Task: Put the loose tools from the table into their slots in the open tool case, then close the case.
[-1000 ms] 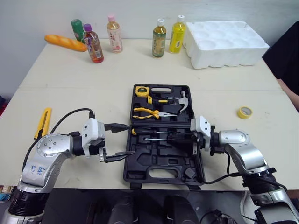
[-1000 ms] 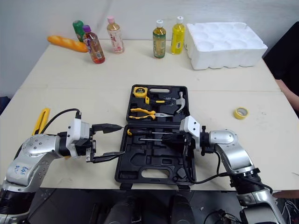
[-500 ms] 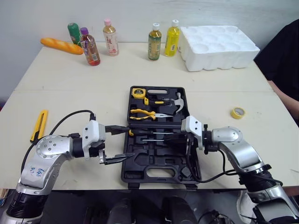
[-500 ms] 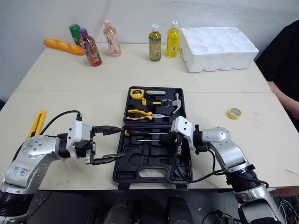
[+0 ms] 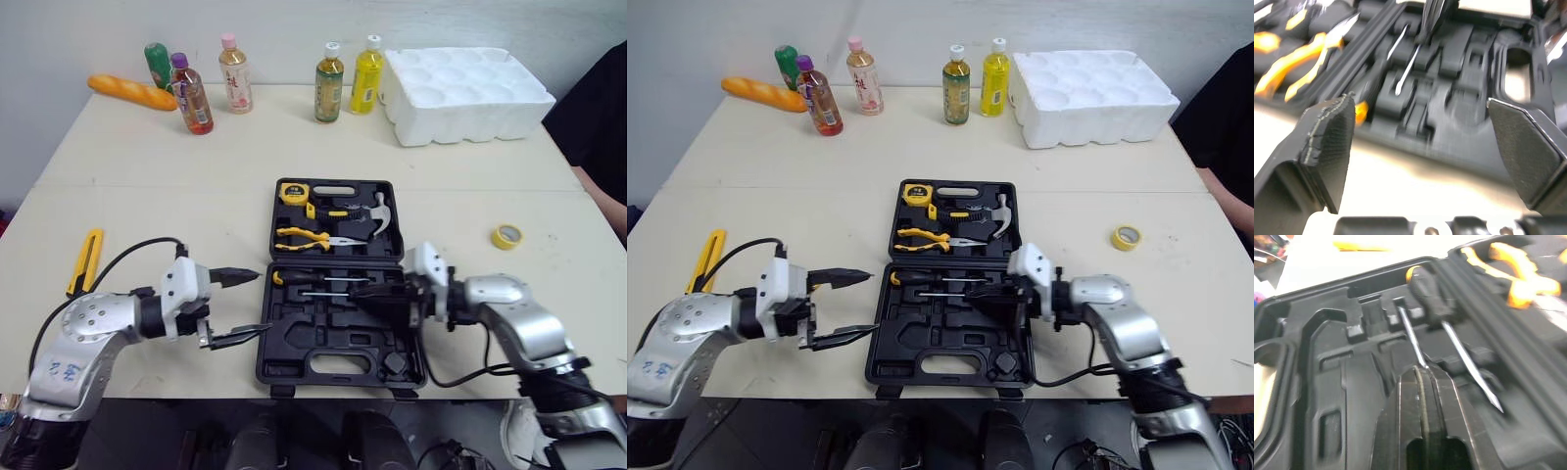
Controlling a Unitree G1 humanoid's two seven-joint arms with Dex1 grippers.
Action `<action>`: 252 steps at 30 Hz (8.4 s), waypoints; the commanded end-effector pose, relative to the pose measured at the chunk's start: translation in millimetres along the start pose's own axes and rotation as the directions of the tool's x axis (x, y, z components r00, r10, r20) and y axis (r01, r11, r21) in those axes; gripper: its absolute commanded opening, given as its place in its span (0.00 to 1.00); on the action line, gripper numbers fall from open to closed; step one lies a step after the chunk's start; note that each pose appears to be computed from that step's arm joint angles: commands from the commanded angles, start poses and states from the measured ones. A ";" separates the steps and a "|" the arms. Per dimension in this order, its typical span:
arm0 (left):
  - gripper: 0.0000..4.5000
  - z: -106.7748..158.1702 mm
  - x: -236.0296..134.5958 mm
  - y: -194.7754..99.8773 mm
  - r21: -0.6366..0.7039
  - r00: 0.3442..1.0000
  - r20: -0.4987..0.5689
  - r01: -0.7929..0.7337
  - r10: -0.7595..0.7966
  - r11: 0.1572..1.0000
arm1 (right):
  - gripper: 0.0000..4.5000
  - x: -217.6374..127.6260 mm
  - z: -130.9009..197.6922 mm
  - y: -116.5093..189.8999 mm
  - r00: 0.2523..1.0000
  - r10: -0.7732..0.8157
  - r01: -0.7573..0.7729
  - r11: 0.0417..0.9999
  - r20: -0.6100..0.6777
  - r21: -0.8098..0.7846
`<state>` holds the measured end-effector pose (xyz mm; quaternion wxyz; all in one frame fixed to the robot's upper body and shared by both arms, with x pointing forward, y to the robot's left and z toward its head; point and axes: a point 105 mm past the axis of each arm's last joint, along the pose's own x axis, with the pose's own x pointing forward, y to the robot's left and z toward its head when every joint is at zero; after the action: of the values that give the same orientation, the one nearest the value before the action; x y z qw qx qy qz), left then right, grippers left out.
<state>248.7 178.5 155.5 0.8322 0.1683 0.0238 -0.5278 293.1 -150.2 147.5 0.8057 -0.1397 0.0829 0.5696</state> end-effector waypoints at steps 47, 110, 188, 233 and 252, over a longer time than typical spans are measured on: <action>1.00 -80.8 -272.4 25.8 -0.031 0.436 -0.251 -0.896 0.864 0.443 | 0.99 -261.5 -106.7 -28.6 0.515 -0.855 0.857 0.514 -0.060 0.040; 0.11 -99.8 -69.6 13.2 -0.285 0.854 -0.483 -0.363 0.195 0.887 | 1.00 -22.9 40.5 42.6 0.951 0.138 -0.065 0.964 0.276 -0.259; 0.11 7.1 109.5 -10.5 0.182 0.801 -0.549 0.393 -0.238 0.901 | 1.00 -59.4 8.7 47.6 0.982 -0.052 0.091 0.972 0.179 -0.215; 0.00 16.5 97.3 -15.3 0.268 0.918 0.051 0.366 -0.392 0.891 | 1.00 -57.1 5.5 39.0 0.978 -0.080 0.122 0.968 0.192 -0.219; 0.00 -7.4 119.7 -18.8 0.239 0.943 -0.030 0.328 -0.331 0.914 | 1.00 -54.3 3.9 38.8 0.979 -0.070 0.112 0.970 0.194 -0.217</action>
<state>285.4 71.4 116.3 0.7045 0.2534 -0.0139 -0.6628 239.6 -186.5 156.4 0.8167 -0.1756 -0.0483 0.5475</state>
